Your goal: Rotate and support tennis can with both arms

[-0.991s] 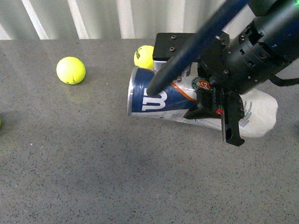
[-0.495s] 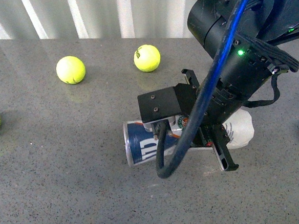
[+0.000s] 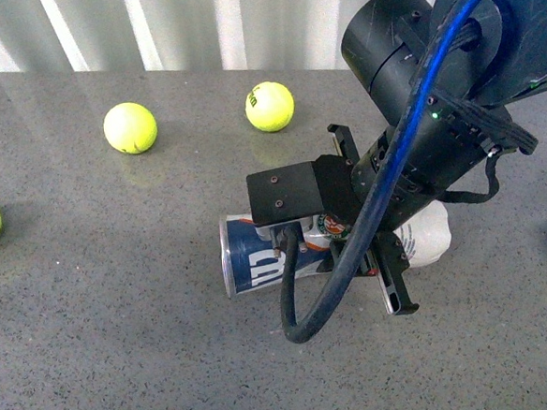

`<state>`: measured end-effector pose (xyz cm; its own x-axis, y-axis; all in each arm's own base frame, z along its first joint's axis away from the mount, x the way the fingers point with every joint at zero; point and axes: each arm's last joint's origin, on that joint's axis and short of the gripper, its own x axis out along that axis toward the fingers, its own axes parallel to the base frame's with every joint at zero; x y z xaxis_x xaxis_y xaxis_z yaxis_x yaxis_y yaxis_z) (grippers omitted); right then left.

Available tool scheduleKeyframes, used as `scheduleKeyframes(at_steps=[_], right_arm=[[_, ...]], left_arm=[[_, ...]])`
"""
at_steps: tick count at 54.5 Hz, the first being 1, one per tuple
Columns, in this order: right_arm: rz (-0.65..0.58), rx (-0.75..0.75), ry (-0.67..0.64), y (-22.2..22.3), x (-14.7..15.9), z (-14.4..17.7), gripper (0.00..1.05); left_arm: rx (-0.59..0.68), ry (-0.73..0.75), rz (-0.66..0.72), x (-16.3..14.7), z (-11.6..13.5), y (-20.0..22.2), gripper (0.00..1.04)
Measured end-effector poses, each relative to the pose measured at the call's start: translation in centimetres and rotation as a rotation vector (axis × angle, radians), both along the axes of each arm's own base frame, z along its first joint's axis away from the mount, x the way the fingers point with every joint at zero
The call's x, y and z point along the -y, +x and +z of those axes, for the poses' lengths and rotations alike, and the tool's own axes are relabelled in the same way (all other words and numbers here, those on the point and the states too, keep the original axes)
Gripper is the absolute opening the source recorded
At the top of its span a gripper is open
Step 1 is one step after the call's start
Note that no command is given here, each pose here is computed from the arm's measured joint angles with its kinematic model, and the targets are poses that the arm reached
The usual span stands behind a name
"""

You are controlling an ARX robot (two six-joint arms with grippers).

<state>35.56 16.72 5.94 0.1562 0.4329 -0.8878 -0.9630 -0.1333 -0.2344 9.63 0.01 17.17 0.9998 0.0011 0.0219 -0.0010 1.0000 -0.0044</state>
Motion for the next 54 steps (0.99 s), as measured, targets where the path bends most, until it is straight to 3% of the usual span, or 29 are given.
scheduleKeyframes(at_steps=[22,41,54], right_arm=[[-0.073,-0.073,0.082,-0.8,0.3,1.2,0.99],[-0.117,-0.045,0.196,-1.3,0.7,5.3,0.98],[-0.229,-0.013,0.462,-2.0,1.7,11.4,0.98]], left_arm=[[0.000,0.000,0.000,0.0,0.0,0.0,0.98],[0.000,0.000,0.000,0.0,0.0,0.0,0.98],[0.000,0.000,0.000,0.0,0.0,0.0,0.98]])
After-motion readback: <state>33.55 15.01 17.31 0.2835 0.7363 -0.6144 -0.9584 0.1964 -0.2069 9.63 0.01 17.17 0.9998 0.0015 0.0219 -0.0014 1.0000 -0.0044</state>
